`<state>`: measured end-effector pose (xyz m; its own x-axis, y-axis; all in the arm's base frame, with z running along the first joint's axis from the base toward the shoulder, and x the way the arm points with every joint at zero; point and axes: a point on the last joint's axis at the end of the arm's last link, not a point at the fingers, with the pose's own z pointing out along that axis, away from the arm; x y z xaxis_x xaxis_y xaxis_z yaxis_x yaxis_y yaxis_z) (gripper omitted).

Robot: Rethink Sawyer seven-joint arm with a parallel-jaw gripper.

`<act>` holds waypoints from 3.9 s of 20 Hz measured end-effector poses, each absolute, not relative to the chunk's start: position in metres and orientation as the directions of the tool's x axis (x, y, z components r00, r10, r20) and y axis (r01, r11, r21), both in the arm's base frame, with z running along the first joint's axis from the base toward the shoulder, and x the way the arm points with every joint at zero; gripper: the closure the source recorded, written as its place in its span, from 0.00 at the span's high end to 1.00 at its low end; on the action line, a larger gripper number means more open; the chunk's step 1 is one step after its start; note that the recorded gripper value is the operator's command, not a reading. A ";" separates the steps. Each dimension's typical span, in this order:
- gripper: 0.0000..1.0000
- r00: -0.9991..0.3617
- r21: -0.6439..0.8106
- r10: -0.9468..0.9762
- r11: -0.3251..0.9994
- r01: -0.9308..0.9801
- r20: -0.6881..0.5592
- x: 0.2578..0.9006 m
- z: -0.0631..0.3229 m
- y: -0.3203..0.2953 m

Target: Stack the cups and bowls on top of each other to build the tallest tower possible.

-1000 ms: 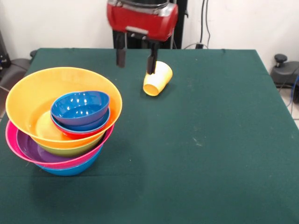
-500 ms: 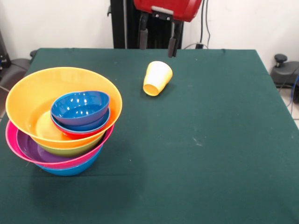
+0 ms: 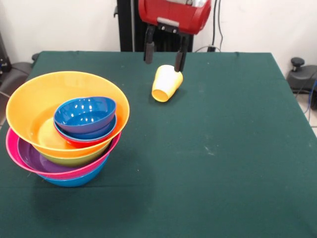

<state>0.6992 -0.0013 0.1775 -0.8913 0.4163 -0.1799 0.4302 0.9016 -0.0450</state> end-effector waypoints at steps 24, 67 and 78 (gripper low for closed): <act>1.00 -0.887 -0.034 0.461 0.886 0.462 -0.033 0.597 0.098 0.017; 1.00 -0.862 -0.064 0.495 0.869 0.491 0.107 0.531 0.002 0.019; 1.00 -0.861 -0.064 0.498 0.867 0.493 0.105 0.530 0.001 0.018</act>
<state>0.5302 0.0179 0.0008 -0.8611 0.4976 0.1047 0.4935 0.8674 -0.0636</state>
